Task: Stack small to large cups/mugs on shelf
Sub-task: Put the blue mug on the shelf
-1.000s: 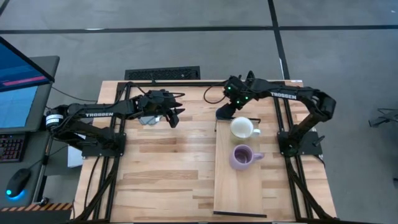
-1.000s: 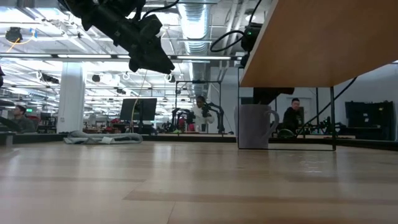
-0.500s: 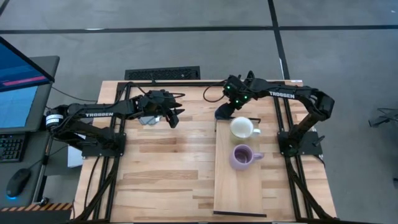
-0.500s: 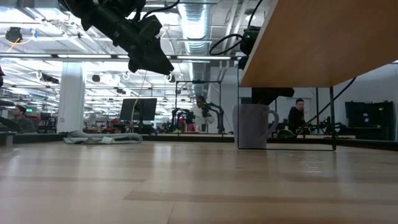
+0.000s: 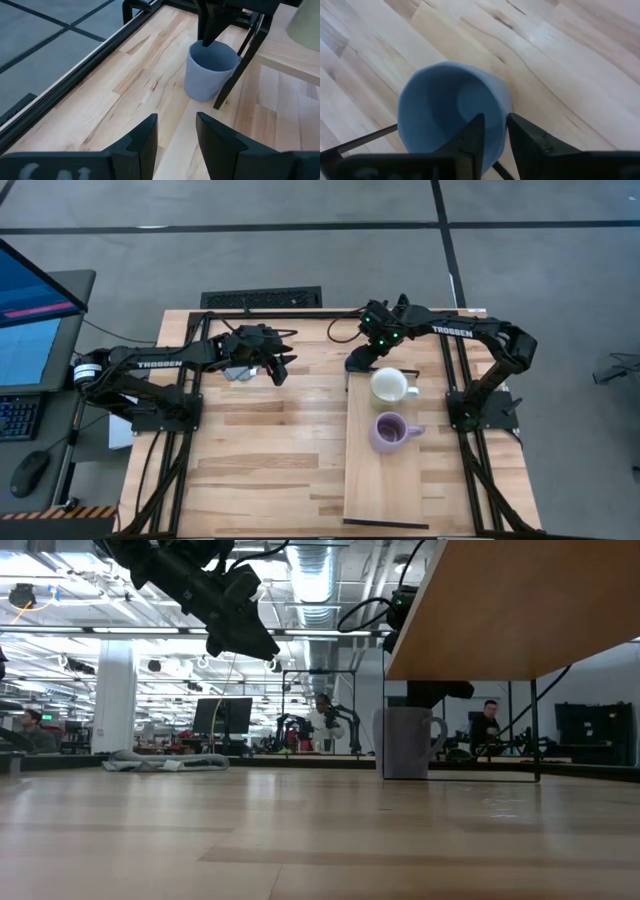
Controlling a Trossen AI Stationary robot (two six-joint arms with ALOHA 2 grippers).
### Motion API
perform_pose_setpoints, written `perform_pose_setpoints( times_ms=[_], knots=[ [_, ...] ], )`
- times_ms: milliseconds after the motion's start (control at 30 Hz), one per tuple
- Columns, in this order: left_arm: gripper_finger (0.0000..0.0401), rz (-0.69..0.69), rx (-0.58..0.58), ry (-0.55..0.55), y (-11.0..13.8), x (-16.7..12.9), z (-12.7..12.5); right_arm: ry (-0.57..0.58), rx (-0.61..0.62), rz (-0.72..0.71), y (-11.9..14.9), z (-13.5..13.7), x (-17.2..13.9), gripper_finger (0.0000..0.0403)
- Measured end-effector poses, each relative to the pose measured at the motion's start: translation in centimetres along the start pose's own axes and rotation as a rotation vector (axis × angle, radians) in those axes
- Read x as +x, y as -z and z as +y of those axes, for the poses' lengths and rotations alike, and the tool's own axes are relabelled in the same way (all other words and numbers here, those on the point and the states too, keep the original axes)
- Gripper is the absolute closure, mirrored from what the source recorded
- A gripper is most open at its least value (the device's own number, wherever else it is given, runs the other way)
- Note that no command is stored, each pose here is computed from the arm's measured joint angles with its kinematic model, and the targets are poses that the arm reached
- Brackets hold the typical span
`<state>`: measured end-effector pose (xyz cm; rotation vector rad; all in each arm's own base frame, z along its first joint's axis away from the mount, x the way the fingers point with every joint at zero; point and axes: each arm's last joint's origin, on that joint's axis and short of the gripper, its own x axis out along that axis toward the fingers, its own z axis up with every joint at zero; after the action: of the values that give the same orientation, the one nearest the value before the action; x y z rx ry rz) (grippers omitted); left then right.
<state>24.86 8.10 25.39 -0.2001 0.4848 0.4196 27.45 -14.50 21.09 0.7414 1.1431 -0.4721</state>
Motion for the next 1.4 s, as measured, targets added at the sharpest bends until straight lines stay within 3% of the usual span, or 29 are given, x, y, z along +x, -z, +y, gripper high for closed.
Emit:
perform_pose_setpoints(
  times_ms=[767,867,967,1400],
  knots=[
    [0.0276,0.017,-0.011,-0.002,0.16,0.0,0.01,-0.009,0.084,-0.021,-0.23,0.07,0.06,0.0301],
    [0.0276,0.019,-0.011,-0.003,0.19,0.0,0.02,0.03,0.08,-0.037,-0.27,-0.06,0.19,0.0303],
    [0.0276,0.026,-0.011,-0.004,0.25,0.0,0.03,0.071,0.084,-0.024,-0.07,-0.28,0.52,0.0309],
    [0.0276,0.028,-0.015,-0.004,0.27,0.0,0.03,0.044,0.061,-0.041,-0.28,0.06,0.46,0.0355]
  ],
)
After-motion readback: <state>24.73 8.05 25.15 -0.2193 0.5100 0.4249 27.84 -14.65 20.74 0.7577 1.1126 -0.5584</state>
